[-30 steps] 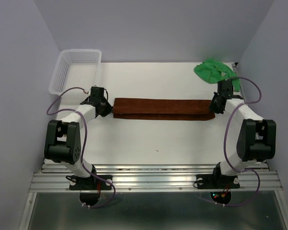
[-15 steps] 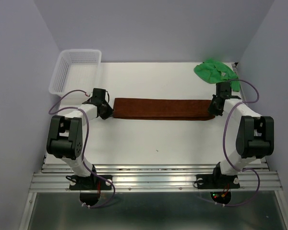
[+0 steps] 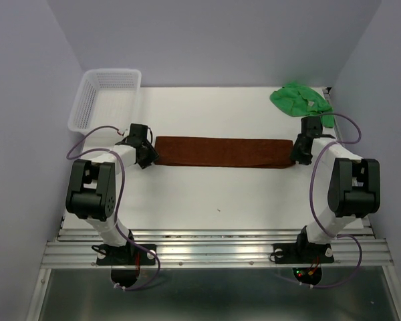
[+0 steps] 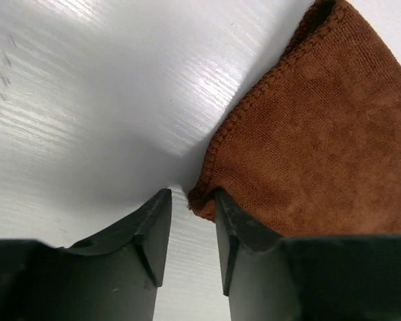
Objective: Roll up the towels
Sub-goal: Fold the towel
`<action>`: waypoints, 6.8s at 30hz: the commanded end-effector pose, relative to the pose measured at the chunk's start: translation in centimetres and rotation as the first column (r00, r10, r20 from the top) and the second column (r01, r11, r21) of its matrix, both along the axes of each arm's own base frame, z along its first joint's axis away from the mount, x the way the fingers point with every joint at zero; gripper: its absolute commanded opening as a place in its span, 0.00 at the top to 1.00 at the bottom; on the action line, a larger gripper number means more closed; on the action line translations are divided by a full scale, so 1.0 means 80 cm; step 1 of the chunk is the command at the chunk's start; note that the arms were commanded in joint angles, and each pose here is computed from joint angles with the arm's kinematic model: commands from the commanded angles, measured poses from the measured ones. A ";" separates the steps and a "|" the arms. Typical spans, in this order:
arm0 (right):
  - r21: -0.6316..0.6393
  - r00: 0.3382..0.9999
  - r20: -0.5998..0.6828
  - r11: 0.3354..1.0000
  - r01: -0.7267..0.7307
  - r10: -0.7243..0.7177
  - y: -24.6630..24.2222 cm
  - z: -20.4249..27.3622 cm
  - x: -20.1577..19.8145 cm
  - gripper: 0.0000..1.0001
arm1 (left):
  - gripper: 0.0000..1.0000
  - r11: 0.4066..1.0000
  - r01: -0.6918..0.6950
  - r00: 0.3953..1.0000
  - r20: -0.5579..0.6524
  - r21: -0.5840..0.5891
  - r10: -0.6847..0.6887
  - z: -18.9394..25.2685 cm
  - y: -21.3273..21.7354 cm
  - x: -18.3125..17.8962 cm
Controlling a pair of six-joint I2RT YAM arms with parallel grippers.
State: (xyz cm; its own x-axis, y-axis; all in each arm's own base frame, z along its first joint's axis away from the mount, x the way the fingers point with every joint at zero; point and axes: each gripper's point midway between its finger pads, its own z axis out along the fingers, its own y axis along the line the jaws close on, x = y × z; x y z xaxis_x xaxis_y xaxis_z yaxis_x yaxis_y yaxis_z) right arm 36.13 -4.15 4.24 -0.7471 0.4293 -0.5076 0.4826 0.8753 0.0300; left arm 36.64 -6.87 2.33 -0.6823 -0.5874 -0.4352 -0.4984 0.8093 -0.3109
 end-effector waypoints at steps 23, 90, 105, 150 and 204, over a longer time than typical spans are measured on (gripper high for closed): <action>0.202 0.867 0.408 0.898 -0.391 0.285 0.092 0.148 0.034 0.00 | 0.01 0.999 0.041 0.965 0.258 -0.005 -0.038 0.166 -0.033 0.008; 0.106 0.988 0.039 0.982 -0.156 0.153 0.020 -0.013 0.049 0.19 | 0.49 0.982 0.021 0.999 -0.041 0.185 -0.013 0.014 0.004 0.053; 0.182 0.978 0.051 0.961 -0.210 0.204 0.041 -0.016 0.041 0.83 | 0.61 0.991 0.061 0.995 -0.089 0.120 -0.051 -0.021 -0.012 0.017; -0.303 0.951 -0.034 0.903 -0.304 0.308 -0.117 0.136 0.137 0.99 | 0.41 0.943 0.322 0.947 0.018 -0.079 -0.322 0.031 -0.198 -0.004; 0.186 0.750 0.250 0.730 -0.657 0.612 0.376 0.198 0.059 0.99 | 0.91 0.940 0.327 0.945 0.024 -0.097 -0.326 0.002 -0.202 -0.001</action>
State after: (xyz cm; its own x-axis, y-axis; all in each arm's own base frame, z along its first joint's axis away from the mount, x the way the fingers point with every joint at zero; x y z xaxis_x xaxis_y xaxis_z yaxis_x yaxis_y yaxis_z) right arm 39.61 22.94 17.47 -0.8479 -0.0184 -0.5298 -0.1725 0.9546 0.2429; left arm 37.72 -23.84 2.34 -0.8322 -0.3791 -0.4047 -0.2020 0.8868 -0.4156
